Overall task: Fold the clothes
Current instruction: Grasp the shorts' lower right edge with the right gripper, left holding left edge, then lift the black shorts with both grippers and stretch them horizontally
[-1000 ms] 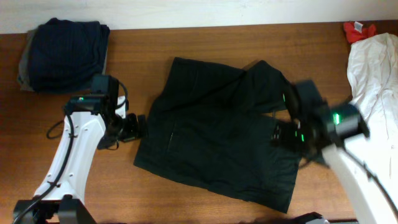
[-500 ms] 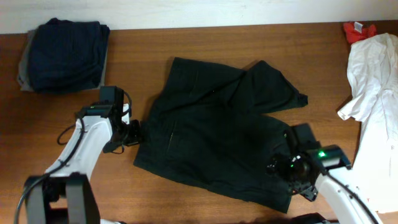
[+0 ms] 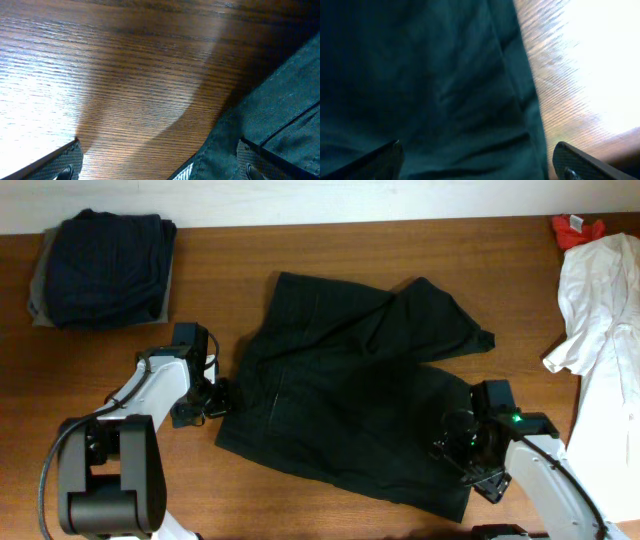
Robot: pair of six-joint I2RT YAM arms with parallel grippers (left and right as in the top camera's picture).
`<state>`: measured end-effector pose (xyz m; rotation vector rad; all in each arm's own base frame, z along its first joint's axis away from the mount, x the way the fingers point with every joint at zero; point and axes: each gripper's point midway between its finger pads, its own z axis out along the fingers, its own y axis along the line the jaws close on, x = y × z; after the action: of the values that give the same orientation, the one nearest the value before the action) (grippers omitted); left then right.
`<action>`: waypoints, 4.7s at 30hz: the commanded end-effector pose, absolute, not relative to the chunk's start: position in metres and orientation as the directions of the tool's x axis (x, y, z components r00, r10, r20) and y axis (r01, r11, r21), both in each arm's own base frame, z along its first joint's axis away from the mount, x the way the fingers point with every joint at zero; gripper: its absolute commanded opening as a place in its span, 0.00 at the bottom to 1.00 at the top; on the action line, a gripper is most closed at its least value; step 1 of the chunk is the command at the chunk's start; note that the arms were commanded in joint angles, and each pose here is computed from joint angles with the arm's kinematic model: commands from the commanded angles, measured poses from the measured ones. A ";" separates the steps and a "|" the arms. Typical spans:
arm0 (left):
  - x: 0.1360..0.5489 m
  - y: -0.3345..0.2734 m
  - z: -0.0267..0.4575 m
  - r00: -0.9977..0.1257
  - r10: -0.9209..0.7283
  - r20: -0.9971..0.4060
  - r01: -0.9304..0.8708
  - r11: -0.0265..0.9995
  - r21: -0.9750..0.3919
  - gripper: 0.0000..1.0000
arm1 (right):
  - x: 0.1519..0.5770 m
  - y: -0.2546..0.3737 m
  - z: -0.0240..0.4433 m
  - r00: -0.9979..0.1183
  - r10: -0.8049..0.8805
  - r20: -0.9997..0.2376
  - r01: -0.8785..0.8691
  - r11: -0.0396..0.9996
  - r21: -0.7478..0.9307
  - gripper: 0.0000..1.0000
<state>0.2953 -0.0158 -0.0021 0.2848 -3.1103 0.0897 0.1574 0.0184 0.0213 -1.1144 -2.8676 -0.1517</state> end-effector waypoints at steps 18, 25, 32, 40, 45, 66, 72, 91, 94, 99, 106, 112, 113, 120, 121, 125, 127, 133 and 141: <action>0.287 -0.016 -0.019 -0.985 -0.155 0.072 -0.159 0.986 -0.051 0.84 | 0.150 0.017 -0.009 -0.562 0.822 0.094 0.827 0.559 0.058 0.98; 0.288 -0.016 -0.019 -0.985 -0.155 0.069 -0.159 0.986 -0.052 0.84 | 0.172 0.001 0.006 -0.670 0.742 -0.017 0.741 0.670 0.050 0.98; 0.288 -0.016 -0.019 -0.985 -0.155 0.069 -0.159 0.986 -0.052 0.84 | 0.161 -0.014 0.006 -0.680 0.731 -0.051 0.733 0.679 -0.042 0.98; 0.287 -0.016 -0.019 -0.985 -0.155 0.072 -0.159 0.986 -0.052 0.84 | 0.157 0.000 -0.006 -0.678 0.733 0.050 0.733 0.680 -0.030 0.94; 0.287 -0.016 -0.019 -0.985 -0.155 0.072 -0.159 0.986 -0.051 0.57 | 0.158 0.010 -0.019 -0.672 0.731 0.117 0.735 0.678 -0.019 0.25; 0.291 -0.045 0.049 -0.999 -0.045 -0.017 -0.040 0.972 -0.232 0.97 | 0.173 0.009 0.008 -0.731 0.677 0.080 0.680 0.733 0.019 0.04; 0.269 -0.042 0.024 -0.994 -0.045 0.102 -0.066 0.976 -0.207 0.97 | 0.174 0.009 0.008 -0.731 0.678 0.079 0.681 0.732 0.021 0.05; 0.240 -0.045 -0.019 -0.974 -0.078 0.214 -0.108 0.985 -0.135 0.64 | 0.177 0.010 0.008 -0.732 0.677 0.072 0.680 0.732 0.031 0.06; 0.242 -0.046 -0.017 -0.974 -0.073 0.213 -0.103 0.986 -0.134 0.27 | 0.177 0.010 0.008 -0.732 0.677 0.072 0.680 0.732 0.032 0.06; 0.246 -0.044 -0.007 -0.973 -0.075 0.220 -0.103 0.988 -0.118 0.01 | 0.177 0.010 0.008 -0.732 0.677 0.072 0.680 0.732 0.032 0.05; 0.262 -0.032 0.033 -0.972 -0.153 0.181 -0.162 0.986 -0.037 0.00 | 0.177 0.010 0.020 -0.761 0.643 0.088 0.647 0.763 0.021 0.04; 0.273 -0.034 0.107 -0.982 -0.189 -0.015 -0.187 0.978 -0.089 0.00 | 0.194 0.009 0.077 -0.812 0.578 0.075 0.582 0.813 0.035 0.04; 0.271 -0.033 0.125 -0.979 -0.196 -0.064 -0.189 0.977 -0.102 0.01 | 0.198 0.009 0.092 -0.822 0.566 0.059 0.569 0.821 0.046 0.04; 0.243 -0.031 0.269 -0.867 -0.246 -0.433 -0.165 0.963 -0.215 0.01 | 0.204 0.009 0.221 -0.838 0.490 -0.241 0.448 0.869 0.209 0.04; 0.238 -0.031 0.288 -0.842 -0.259 -0.474 -0.164 0.959 -0.233 0.01 | 0.201 0.010 0.238 -0.830 0.480 -0.285 0.428 0.875 0.228 0.04; 0.208 -0.029 0.369 -0.710 -0.291 -0.642 -0.121 0.948 -0.295 0.01 | 0.179 0.011 0.316 -0.749 0.441 -0.495 0.325 0.895 0.306 0.04; 0.190 -0.028 0.407 -0.640 -0.296 -0.709 -0.091 0.945 -0.313 0.01 | 0.164 0.011 0.357 -0.688 0.421 -0.591 0.270 0.905 0.329 0.04; 0.160 -0.021 0.479 -0.453 -0.316 -0.834 -0.037 0.941 -0.336 0.01 | 0.134 0.008 0.445 -0.507 0.402 -0.763 0.178 0.914 0.363 0.04; 0.179 0.017 0.491 -0.354 -0.377 -0.856 -0.251 0.920 -0.301 0.01 | 0.156 -0.003 0.479 -0.440 0.398 -0.805 0.207 0.917 0.341 0.08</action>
<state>0.1495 -0.0086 0.4978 0.6899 -4.1957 0.6316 0.1210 0.0143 0.4894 -0.7565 -4.1160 -0.7288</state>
